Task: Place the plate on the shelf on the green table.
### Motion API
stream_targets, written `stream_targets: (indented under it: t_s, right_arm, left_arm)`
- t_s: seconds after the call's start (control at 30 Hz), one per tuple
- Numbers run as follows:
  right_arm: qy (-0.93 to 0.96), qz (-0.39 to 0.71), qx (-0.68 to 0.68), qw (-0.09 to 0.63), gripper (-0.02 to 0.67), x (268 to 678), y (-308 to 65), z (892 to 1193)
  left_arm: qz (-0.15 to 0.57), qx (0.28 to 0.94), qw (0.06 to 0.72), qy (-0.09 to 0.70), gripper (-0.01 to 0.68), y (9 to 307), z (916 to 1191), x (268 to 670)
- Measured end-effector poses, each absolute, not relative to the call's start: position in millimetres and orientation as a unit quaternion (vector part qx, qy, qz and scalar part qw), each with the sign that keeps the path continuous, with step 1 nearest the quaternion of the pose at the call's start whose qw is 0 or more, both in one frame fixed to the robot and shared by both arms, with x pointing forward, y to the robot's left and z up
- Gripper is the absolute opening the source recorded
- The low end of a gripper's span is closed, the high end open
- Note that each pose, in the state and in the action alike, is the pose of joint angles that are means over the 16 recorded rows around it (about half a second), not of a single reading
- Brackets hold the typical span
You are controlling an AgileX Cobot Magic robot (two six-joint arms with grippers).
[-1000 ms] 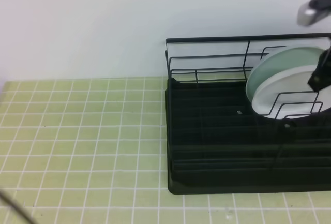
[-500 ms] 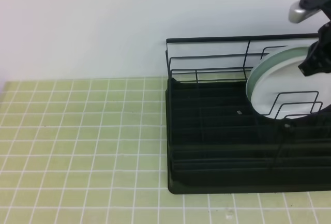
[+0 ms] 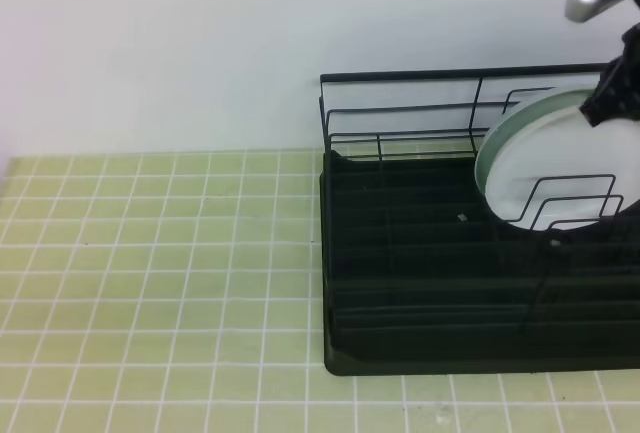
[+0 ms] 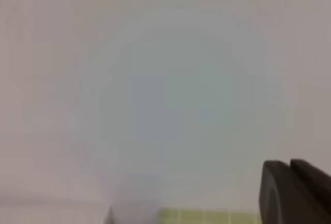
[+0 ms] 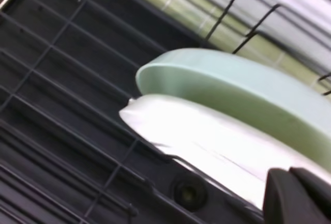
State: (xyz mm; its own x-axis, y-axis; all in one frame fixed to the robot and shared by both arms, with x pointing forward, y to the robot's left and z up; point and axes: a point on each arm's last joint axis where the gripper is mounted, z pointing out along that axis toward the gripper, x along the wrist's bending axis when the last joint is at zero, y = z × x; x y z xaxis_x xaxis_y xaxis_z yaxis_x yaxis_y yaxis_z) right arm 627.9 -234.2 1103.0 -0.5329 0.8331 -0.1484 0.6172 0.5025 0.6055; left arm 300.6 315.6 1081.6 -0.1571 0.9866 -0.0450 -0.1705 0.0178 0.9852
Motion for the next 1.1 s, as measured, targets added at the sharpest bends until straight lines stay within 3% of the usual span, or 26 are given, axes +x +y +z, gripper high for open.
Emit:
stream_targets:
  t_s: [0.2,0.4,0.83,1.1]
  right_arm:
    - [0.833,0.260,0.430,0.231,-0.003,620,-235,1118]
    - [0.815,0.305,0.428,0.244,-0.002,600,-234,1149]
    - [0.726,0.471,0.382,0.324,-0.001,499,-235,1263]
    - [0.684,0.501,0.335,0.411,-0.002,443,-246,1304]
  left_arm:
    - [0.559,0.445,0.493,0.496,-0.002,312,1040,299]
    - [0.549,0.467,0.491,0.488,-0.002,308,1019,299]
    - [0.533,0.466,0.528,0.469,-0.001,302,1018,297]
    - [0.479,0.525,0.539,0.452,-0.001,290,1009,291]
